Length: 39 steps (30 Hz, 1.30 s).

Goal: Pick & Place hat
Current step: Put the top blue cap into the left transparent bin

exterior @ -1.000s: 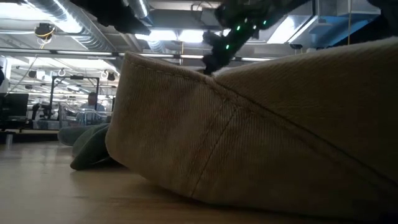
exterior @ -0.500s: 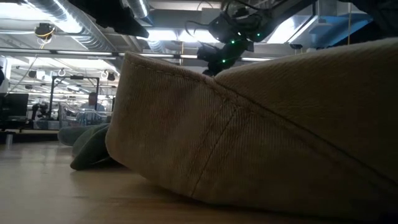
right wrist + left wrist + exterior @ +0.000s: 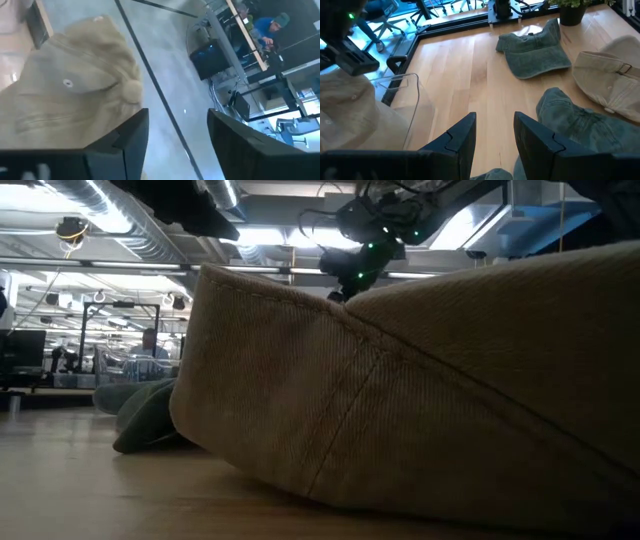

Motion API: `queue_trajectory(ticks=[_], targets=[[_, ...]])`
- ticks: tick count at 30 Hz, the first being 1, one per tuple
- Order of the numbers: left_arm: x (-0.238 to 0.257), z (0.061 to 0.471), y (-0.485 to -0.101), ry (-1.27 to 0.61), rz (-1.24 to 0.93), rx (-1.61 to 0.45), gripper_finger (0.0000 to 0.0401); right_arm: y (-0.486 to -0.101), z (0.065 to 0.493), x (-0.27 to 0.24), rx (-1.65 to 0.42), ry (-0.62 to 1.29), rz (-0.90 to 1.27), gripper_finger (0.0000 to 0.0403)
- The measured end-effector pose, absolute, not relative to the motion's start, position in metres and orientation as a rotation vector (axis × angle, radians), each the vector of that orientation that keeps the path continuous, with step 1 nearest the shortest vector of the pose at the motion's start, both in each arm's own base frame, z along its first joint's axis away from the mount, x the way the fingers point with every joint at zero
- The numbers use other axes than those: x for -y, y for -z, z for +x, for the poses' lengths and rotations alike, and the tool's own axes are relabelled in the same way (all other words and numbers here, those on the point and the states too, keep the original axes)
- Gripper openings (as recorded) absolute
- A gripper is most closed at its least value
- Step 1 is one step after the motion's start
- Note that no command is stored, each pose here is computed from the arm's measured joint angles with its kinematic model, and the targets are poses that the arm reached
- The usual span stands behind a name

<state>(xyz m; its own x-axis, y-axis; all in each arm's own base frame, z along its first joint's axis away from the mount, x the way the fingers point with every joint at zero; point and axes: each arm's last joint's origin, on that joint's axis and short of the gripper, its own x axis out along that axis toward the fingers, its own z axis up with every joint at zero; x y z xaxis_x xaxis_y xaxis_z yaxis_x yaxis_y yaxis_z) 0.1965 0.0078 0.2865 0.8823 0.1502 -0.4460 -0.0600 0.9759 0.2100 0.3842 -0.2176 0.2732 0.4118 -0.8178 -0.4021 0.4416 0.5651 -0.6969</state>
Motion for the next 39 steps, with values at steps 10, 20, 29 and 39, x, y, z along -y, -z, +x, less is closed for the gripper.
queue_trajectory(ticks=[10, 20, 29, 39], targets=[[-0.008, 0.196, -0.286, -0.111, 0.19, -0.479, 0.0127, -0.329, 0.373, 0.159, -0.701, 0.795, -0.55, 0.0215], [-0.008, 0.201, -0.282, -0.118, 0.139, -0.5, 0.0127, -0.327, 0.331, 0.079, -0.852, 0.254, -0.074, 0.0216], [-0.005, 0.234, -0.258, 0.032, 0.179, -0.551, 0.0128, -0.275, 0.31, 0.042, -0.879, 0.26, -0.038, 0.0216], [-0.015, 0.246, -0.24, -0.125, 0.167, -0.64, 0.0128, -0.247, 0.309, 0.041, -0.765, 0.302, -0.194, 0.0216]])
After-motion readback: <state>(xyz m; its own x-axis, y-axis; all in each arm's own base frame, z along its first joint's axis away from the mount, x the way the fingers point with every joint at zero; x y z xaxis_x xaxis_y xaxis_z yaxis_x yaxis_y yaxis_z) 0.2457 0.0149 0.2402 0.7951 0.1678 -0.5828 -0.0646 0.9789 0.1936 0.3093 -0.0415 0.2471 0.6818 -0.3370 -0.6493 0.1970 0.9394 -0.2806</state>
